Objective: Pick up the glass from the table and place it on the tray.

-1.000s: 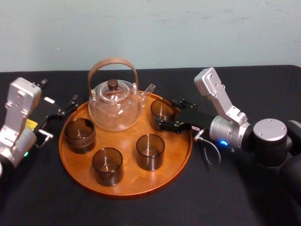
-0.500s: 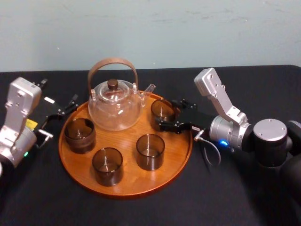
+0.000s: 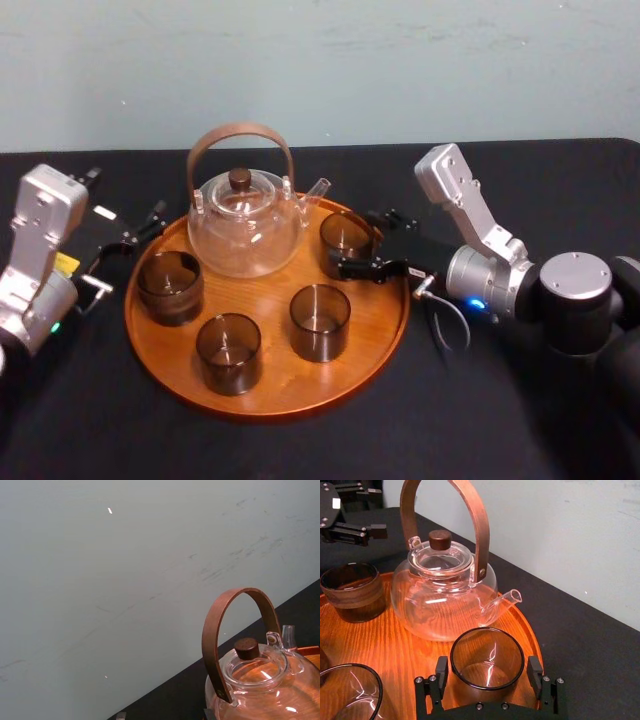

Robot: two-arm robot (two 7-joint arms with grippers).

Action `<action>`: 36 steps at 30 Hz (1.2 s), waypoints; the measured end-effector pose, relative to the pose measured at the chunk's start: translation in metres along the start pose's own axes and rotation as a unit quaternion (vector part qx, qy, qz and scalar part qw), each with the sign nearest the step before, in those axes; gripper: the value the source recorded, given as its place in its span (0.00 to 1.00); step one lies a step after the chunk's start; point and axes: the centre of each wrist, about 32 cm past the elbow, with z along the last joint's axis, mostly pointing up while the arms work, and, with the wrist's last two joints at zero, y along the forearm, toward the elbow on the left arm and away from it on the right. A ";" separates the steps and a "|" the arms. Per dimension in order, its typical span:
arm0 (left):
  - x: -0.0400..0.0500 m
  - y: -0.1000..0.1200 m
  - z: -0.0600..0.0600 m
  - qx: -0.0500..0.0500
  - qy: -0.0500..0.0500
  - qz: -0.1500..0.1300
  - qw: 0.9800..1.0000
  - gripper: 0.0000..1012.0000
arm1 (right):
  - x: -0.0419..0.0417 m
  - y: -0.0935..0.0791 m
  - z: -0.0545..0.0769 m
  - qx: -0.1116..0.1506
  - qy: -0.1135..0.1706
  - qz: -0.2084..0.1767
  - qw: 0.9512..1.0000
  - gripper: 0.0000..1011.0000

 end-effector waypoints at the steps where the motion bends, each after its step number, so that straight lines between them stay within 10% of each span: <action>1: 0.0000 0.000 0.000 0.000 0.000 0.000 1.000 0.99 | 0.0002 0.000 0.000 0.001 0.001 0.000 1.000 0.99; 36: 0.0000 0.000 0.000 0.000 0.000 0.000 1.000 0.99 | 0.0069 -0.076 0.008 0.079 0.006 -0.042 0.996 0.99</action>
